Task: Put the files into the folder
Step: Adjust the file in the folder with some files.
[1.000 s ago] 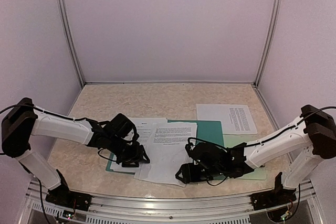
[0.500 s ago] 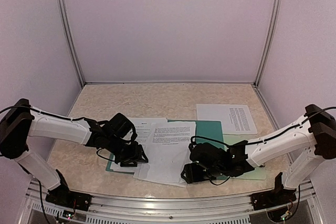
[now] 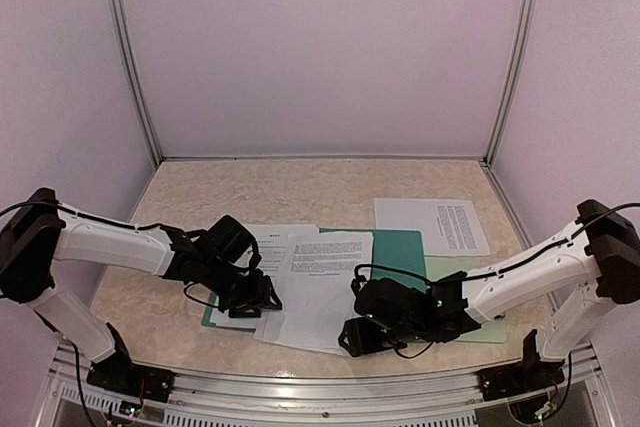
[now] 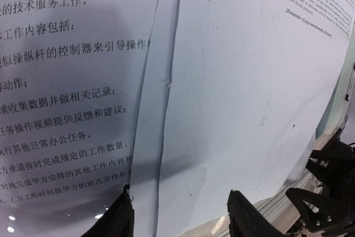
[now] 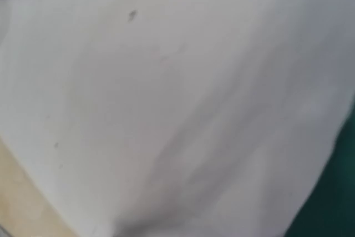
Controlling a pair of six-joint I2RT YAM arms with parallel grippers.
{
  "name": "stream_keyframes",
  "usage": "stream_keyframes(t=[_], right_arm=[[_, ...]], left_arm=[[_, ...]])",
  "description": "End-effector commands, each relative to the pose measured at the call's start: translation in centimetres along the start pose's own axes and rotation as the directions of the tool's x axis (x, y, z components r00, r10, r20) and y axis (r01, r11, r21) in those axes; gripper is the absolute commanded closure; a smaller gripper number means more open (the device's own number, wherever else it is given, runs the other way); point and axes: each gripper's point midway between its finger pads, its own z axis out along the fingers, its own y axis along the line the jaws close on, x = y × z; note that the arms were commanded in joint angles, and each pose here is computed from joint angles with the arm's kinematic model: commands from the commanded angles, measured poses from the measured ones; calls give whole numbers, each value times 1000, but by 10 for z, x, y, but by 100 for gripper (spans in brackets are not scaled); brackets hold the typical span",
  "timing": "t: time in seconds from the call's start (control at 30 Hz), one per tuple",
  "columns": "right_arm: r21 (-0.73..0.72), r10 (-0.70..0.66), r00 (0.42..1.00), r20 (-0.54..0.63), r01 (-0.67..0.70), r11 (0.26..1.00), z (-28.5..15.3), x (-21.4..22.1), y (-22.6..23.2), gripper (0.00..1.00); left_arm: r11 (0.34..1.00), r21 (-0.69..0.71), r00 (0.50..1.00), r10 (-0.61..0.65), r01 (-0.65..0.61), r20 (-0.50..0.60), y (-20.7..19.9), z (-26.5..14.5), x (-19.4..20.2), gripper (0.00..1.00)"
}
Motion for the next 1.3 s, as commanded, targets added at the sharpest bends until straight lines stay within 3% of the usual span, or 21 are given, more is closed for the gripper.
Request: stream_keyframes(t=[0.0,0.63,1.03,1.27], right_arm=[[-8,-3,1000,-12,2,1000,2,5,9,42],[96,-65,998,-16,66,993,2,6,8,41],[160,-17,992,125,-3,987,-42,-35,-24,28],[48,80,961,266,-96,994,-50,-89,-58,29]], left_arm=[[1000,-10,1000,26,-26,14,-4,-4,-2,45],[999,-15,999,40,-40,22,-8,-7,-2,45],[995,-29,987,99,-96,127,-23,-34,-28,44],[994,-14,976,113,-113,188,-32,-39,-66,44]])
